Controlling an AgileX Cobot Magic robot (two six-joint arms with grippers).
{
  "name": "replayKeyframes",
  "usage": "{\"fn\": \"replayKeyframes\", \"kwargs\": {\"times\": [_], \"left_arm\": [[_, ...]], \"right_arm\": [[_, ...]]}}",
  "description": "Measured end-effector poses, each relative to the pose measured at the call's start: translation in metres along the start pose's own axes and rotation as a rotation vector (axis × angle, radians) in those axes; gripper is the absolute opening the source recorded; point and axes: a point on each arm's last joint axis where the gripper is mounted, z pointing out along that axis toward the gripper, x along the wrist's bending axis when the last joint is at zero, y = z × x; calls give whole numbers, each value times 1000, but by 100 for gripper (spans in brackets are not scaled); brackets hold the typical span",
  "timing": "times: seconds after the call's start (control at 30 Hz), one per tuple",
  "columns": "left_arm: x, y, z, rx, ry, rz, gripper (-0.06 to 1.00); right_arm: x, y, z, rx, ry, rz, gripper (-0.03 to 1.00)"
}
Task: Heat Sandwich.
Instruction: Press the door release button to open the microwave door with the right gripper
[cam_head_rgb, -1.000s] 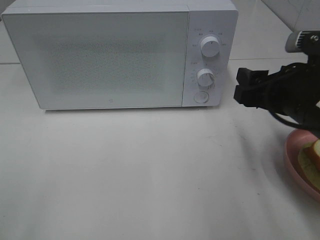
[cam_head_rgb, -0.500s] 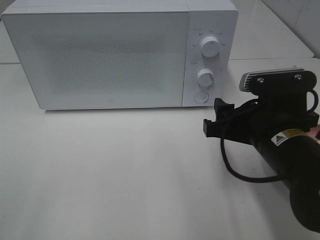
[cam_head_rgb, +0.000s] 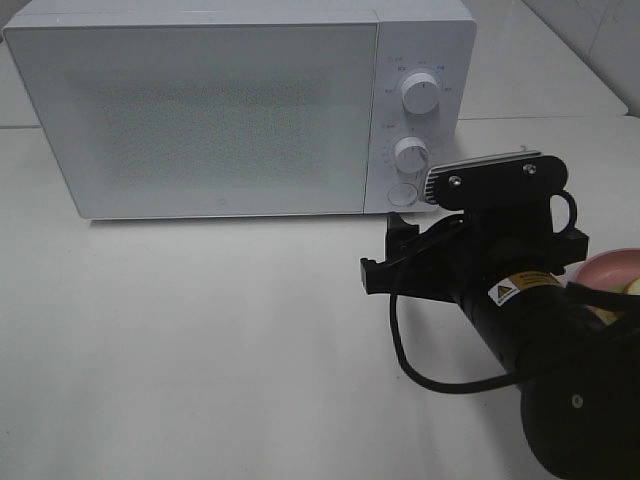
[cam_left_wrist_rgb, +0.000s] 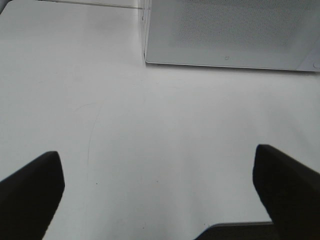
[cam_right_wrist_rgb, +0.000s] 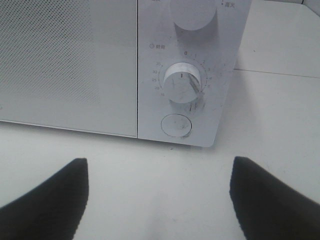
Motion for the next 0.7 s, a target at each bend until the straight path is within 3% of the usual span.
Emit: {"fn": "replayKeyframes", "kwargs": {"times": [0.47, 0.63, 0.7], "left_arm": [[0, 0, 0, 0, 0, 0, 96], [0, 0, 0, 0, 0, 0, 96], [0, 0, 0, 0, 0, 0, 96]], "right_arm": [[0, 0, 0, 1, -2, 87, 77], [0, 0, 0, 0, -2, 233, 77], [0, 0, 0, 0, -2, 352, 77]]}}
